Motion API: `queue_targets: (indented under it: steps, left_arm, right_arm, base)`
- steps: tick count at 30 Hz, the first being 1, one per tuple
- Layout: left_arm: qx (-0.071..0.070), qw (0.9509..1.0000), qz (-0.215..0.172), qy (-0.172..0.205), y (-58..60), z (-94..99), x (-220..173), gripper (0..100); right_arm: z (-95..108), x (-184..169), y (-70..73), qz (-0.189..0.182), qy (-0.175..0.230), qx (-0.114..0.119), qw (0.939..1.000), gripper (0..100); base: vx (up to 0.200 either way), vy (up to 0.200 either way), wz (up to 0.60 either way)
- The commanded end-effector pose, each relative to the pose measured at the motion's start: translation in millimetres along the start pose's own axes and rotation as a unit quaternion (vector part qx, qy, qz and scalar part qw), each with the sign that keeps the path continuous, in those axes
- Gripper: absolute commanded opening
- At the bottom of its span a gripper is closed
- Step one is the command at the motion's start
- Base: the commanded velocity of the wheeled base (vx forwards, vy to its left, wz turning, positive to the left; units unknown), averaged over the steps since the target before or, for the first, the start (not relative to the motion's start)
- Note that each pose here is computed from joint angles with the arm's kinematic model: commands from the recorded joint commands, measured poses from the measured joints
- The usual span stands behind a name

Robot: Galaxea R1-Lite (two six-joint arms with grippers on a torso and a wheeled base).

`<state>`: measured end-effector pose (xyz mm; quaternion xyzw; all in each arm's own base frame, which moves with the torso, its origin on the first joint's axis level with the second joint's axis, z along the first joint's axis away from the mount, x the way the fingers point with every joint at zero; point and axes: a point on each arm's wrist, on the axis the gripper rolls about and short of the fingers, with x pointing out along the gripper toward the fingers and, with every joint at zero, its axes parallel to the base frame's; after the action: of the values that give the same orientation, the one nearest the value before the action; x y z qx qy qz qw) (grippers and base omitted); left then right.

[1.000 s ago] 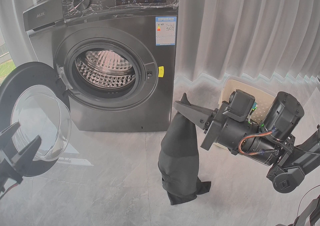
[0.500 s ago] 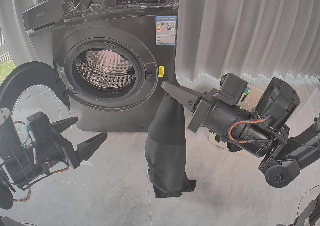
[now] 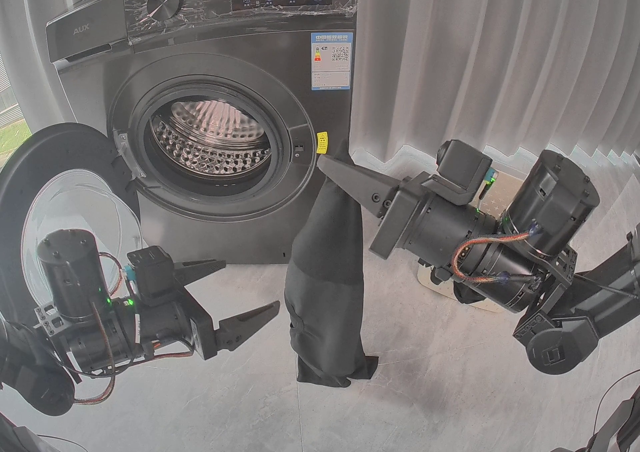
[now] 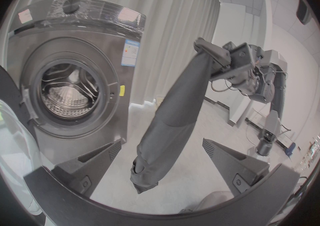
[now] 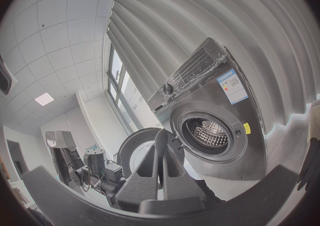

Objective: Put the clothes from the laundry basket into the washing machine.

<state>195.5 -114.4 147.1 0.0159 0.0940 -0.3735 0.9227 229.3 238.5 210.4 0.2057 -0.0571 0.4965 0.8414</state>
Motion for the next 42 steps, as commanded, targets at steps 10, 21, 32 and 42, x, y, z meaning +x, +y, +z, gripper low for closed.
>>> queue_targets:
  steps: [10, 21, 32, 42]
  left_arm:
    - [0.071, 0.9943, -0.077, 0.023, 7.4, -35.1, 43, 100]
    - [0.083, 0.9918, -0.096, -0.021, 13.8, -44.6, 92, 100]
    - [0.078, 0.9915, -0.103, -0.01, 18.3, -63.6, 125, 100]
    - [0.077, 0.9905, -0.112, -0.022, 18.0, -71.2, 153, 100]
  right_arm:
    - [0, 0, 3.3, 0.005, -0.002, 0.007, 1.0, 0]
    - [-2, 1, 7.2, 0.012, 0.0, 0.009, 0.9999, 0]
    - [0, 1, 8.0, 0.013, -0.005, 0.011, 0.9998, 0]
    - [5, 4, 11.1, 0.011, -0.02, 0.011, 0.9997, 0]
  base:
    - [0.0, 0.0, 0.0]
    - [0.0, 0.0, 0.0]
    - [0.0, 0.0, 0.0]
    - [0.0, 0.0, 0.0]
